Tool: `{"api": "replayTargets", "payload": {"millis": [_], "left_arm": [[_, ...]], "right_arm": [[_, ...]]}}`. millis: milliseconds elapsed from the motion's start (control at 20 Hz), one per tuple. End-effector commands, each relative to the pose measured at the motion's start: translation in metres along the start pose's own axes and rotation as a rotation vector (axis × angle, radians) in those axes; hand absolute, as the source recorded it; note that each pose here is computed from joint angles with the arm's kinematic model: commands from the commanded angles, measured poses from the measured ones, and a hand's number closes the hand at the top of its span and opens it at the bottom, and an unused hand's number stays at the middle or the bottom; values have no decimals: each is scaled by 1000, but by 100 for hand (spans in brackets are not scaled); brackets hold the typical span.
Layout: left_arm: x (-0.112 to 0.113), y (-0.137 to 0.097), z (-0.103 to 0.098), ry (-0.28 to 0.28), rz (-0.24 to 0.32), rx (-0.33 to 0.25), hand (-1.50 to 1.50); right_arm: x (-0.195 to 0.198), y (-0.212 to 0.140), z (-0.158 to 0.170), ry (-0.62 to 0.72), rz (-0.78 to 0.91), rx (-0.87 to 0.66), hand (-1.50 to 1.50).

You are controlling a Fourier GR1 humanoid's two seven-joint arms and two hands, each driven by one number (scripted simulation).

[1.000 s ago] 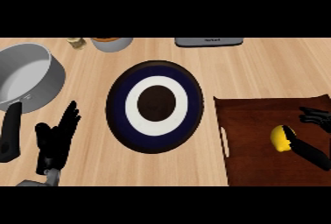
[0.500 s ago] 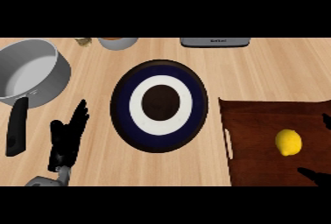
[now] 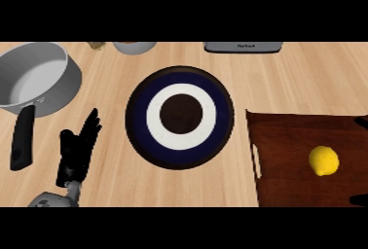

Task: Pick the lemon from the tray and place it in the plate

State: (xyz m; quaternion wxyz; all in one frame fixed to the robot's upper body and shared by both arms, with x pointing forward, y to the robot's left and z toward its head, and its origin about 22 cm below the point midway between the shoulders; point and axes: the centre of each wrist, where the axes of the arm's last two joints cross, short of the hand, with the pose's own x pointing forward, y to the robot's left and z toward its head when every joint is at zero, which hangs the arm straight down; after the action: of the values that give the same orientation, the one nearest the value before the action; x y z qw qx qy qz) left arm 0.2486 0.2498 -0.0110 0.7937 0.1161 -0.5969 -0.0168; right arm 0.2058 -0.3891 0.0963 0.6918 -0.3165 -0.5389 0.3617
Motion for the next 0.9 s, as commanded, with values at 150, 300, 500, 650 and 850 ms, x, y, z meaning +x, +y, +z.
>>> {"api": "replayTargets", "payload": {"millis": [150,300,500,650,850], "left_arm": [[-3,-11,-4,7,13,0,0],[-1,-11,-3,1,7,5,0],[-11,-7,-3,-11,6,4,0],[10,8,-2,2,6,-12,0],[-5,4,-21,-1,4,17,0]], "right_arm": [[16,0,-31,124,74,219,-150],[17,18,-34,135,83,242,-150],[16,10,-48,153,84,249,-150],[13,8,-52,148,72,266,-150],[15,13,-53,140,86,279,-150]]}}
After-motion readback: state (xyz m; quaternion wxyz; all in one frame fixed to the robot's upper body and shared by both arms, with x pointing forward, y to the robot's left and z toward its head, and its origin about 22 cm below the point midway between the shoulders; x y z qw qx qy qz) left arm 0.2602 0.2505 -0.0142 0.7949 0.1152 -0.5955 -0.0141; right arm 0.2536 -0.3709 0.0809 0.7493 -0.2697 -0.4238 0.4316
